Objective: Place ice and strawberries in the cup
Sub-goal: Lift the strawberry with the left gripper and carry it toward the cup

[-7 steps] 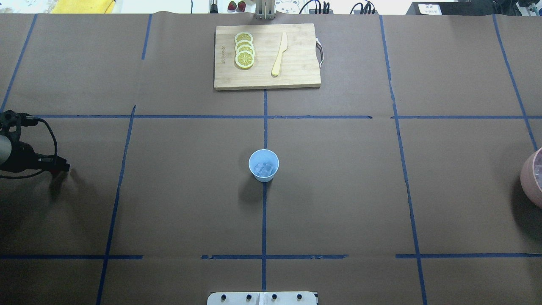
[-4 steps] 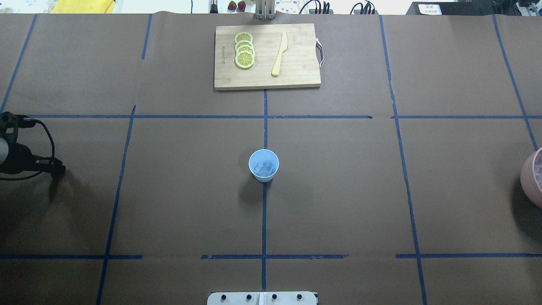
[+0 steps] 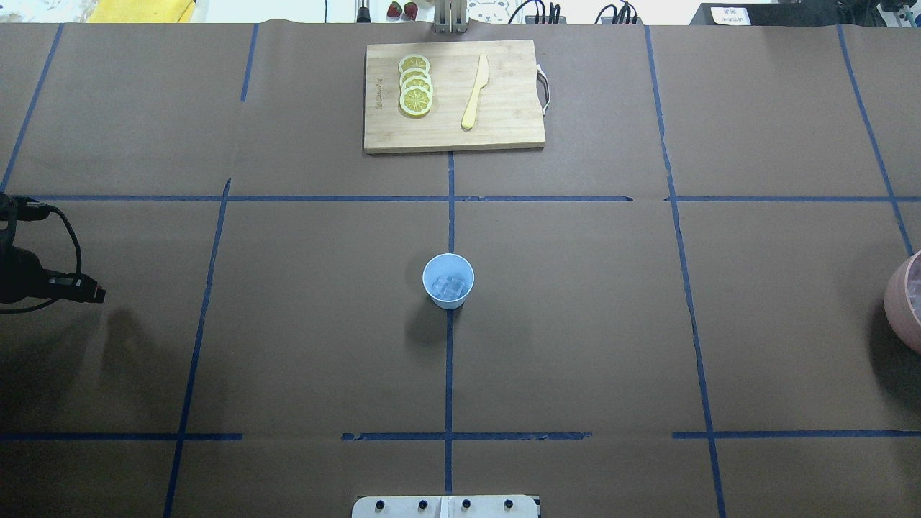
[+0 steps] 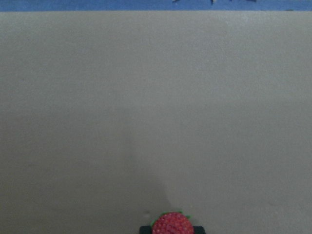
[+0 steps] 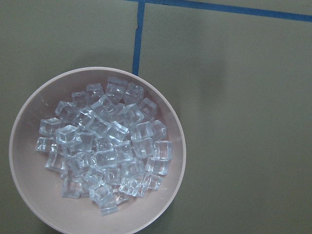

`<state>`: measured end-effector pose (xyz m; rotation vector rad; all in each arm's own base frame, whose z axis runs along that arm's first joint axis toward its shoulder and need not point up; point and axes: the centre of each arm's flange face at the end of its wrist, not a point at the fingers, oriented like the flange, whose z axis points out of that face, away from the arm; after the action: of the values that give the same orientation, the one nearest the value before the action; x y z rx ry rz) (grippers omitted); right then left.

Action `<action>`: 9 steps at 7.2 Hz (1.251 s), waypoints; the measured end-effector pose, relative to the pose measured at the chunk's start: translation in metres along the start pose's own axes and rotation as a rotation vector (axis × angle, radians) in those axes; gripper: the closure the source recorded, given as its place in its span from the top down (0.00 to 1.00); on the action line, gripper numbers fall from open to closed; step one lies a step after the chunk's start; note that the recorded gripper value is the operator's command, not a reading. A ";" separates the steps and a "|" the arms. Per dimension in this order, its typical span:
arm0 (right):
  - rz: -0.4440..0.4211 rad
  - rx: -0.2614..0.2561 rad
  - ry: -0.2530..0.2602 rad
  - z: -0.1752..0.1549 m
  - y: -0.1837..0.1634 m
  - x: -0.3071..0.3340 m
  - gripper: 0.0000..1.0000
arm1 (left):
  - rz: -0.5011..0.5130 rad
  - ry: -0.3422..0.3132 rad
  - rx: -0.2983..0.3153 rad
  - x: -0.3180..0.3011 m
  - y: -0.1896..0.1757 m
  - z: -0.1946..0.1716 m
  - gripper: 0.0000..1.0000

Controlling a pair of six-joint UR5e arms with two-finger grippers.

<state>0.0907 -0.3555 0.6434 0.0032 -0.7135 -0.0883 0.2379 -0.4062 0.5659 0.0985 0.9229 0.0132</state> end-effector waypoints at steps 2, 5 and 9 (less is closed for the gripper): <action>-0.001 0.002 0.000 -0.001 -0.001 0.000 1.00 | -0.031 -0.019 -0.039 0.053 -0.010 -0.036 0.00; -0.002 0.002 0.000 -0.001 -0.001 -0.001 1.00 | -0.073 -0.075 -0.075 0.179 -0.056 -0.085 0.00; -0.004 0.005 0.001 -0.002 -0.002 -0.001 1.00 | -0.248 -0.109 -0.090 0.389 -0.061 -0.076 0.00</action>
<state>0.0908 -0.3578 0.6411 0.0089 -0.7131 -0.0903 0.4098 -0.4401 0.2054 -0.0983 0.8189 -0.1788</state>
